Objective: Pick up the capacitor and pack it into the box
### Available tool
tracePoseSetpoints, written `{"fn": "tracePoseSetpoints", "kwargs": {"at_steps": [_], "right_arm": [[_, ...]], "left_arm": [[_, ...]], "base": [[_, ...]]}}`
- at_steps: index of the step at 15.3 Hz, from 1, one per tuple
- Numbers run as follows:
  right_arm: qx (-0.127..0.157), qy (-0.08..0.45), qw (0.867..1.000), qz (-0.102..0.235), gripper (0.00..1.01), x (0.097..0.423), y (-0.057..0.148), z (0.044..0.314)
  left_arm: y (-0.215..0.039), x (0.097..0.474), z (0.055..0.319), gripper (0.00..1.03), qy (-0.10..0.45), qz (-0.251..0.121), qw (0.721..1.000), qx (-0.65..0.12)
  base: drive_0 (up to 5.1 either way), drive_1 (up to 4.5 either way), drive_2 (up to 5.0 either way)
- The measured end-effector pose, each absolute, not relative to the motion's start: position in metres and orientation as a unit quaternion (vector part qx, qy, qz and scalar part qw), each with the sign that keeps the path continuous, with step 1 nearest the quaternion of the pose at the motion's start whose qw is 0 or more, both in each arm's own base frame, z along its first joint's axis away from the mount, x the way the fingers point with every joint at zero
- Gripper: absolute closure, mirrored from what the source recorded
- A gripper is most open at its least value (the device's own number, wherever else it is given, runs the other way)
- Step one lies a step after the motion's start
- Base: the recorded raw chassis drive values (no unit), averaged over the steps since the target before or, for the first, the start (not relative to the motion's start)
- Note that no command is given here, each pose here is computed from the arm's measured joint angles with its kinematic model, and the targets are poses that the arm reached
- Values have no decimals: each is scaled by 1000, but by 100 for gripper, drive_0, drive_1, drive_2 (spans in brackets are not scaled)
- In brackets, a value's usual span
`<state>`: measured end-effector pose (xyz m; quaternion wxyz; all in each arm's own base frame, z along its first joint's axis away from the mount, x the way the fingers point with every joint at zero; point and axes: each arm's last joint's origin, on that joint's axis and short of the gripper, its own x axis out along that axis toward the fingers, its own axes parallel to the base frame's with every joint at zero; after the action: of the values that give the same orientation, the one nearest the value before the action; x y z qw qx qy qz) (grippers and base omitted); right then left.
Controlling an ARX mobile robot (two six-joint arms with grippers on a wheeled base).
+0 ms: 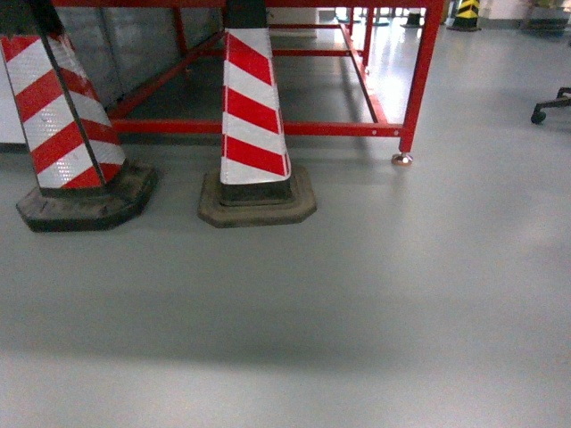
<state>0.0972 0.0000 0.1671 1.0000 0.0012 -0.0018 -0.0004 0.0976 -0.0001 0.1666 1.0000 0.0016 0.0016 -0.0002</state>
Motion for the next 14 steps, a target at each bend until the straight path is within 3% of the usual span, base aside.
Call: {"fn": "tracePoseSetpoints", "kwargs": {"at_steps": [6, 14], "right_arm": [[1, -2, 1000, 0, 3, 97, 0, 167], [1, -2, 1000, 1, 3, 97, 0, 167]], "left_arm": [[0, 98, 167, 59, 2, -1, 1000, 2], [0, 98, 166, 59, 2, 1, 1000, 2]], "base": [[-497, 244, 244], [0, 0, 0]]}}
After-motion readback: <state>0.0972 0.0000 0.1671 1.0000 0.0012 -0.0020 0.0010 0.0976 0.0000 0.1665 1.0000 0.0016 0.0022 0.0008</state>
